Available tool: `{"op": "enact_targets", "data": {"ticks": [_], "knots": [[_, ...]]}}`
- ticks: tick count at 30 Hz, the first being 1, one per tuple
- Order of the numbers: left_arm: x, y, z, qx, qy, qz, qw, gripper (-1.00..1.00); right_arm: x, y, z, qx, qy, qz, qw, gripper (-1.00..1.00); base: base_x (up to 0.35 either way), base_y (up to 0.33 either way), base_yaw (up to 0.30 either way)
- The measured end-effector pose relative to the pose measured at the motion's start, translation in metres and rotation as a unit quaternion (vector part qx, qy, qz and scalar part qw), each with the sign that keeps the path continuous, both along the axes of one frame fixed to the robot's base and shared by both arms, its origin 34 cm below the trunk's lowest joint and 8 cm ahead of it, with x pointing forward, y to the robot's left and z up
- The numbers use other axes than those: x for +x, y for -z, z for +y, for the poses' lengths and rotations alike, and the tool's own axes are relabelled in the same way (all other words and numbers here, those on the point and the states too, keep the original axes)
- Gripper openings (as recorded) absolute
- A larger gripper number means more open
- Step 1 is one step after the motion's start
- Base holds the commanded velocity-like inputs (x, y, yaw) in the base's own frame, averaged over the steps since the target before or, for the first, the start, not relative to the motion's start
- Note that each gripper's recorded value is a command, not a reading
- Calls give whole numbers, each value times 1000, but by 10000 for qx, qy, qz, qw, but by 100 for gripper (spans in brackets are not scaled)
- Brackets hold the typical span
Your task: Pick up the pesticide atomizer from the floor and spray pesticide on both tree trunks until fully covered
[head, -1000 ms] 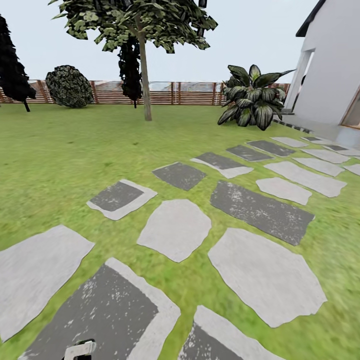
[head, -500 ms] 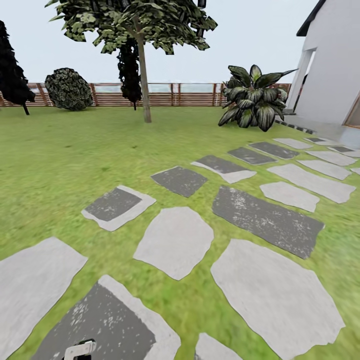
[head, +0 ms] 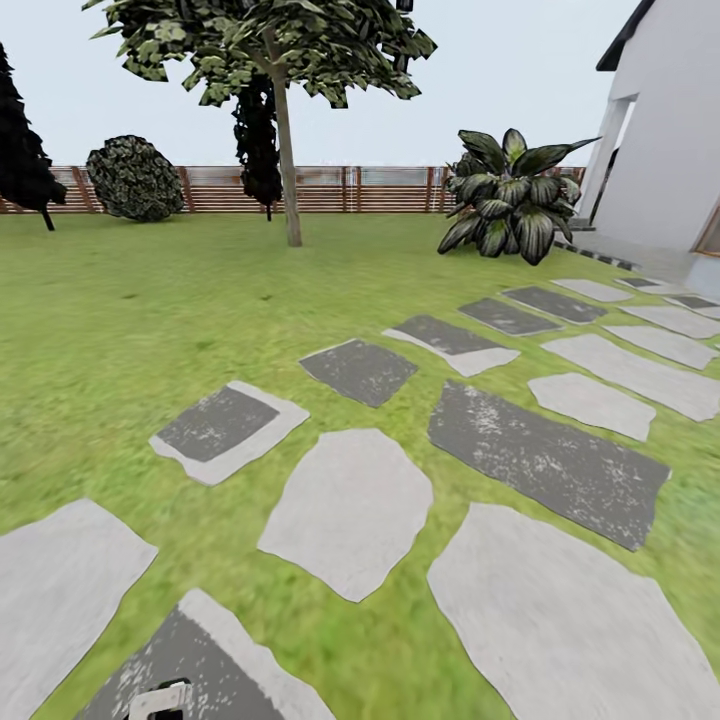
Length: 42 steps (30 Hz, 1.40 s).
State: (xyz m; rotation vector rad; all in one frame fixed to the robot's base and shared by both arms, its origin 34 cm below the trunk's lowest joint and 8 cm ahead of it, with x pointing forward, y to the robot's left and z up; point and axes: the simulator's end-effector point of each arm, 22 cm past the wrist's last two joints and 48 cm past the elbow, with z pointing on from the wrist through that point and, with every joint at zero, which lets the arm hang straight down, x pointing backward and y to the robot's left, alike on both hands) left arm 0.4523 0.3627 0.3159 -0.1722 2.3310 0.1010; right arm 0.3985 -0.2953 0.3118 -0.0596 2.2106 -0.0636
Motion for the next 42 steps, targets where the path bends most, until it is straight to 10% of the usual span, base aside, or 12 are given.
{"op": "enact_targets", "data": {"ticks": [26, 34, 42], "knots": [[0, 0, 0, 0, 0, 1, 10000, -100, 4, 0, 8, 21, -147, -9, 9999, 100, 340, 0, 0], [0, 0, -1, -4, 4, 4, 10000, -100, 91, -59, 35, 92, -424, -1201, 9918, 100, 340, 0, 0], [-1, 1, -3, -18, 1, 15, 10000, -100, 50, -28, 36, 81, -516, -617, 9967, 100, 340, 0, 0]]}}
